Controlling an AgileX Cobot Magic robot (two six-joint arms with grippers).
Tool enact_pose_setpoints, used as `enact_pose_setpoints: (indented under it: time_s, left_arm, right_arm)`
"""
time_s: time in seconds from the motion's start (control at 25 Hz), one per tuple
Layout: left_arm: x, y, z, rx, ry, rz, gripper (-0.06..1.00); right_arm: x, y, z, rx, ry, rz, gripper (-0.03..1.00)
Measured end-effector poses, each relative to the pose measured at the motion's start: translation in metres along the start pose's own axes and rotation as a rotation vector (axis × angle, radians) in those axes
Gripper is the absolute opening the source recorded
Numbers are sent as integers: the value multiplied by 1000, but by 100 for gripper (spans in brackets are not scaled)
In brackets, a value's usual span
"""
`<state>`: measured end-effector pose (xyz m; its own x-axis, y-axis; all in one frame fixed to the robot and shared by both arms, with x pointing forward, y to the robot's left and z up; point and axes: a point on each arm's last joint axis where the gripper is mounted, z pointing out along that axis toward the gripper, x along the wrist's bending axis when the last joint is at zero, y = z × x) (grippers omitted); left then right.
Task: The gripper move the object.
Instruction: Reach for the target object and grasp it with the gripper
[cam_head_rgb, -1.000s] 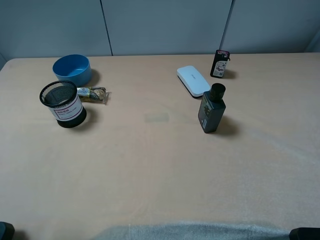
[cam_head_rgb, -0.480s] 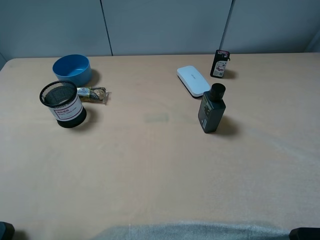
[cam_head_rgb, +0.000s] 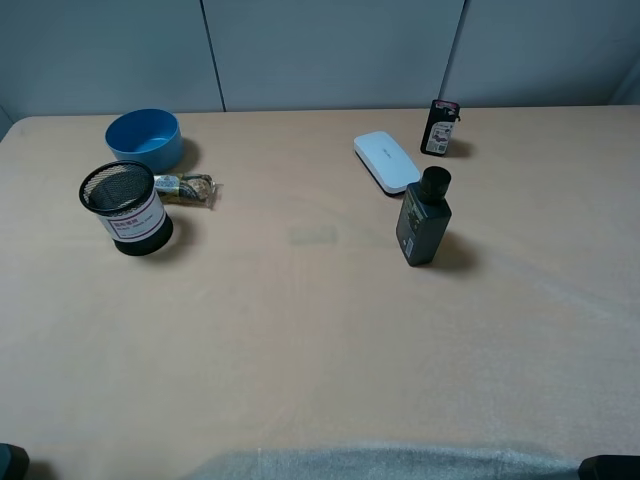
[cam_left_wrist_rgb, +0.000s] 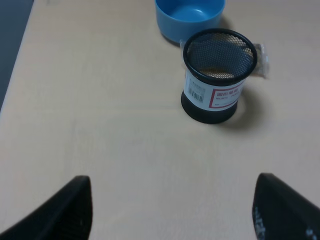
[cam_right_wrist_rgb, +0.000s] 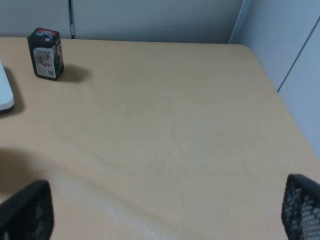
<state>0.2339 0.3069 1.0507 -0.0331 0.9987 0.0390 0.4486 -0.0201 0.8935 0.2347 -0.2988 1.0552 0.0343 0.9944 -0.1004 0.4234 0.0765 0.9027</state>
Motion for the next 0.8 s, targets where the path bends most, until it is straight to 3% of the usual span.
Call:
enact_pose_setpoints:
  time_s: [0.28, 0.44, 0.6, 0.8]
  left_arm:
    - [0, 0, 0, 0, 0, 0, 73]
    - [0, 0, 0, 0, 0, 0, 73]
    - [0, 0, 0, 0, 0, 0, 73]
    - [0, 0, 0, 0, 0, 0, 73]
  right_arm:
    - [1, 0, 0, -1, 6, 5, 69]
    - [7, 5, 3, 14, 89, 57, 69]
    - [13, 36, 15, 21, 190, 142, 69]
    - [15, 81, 44, 124, 261, 196, 69]
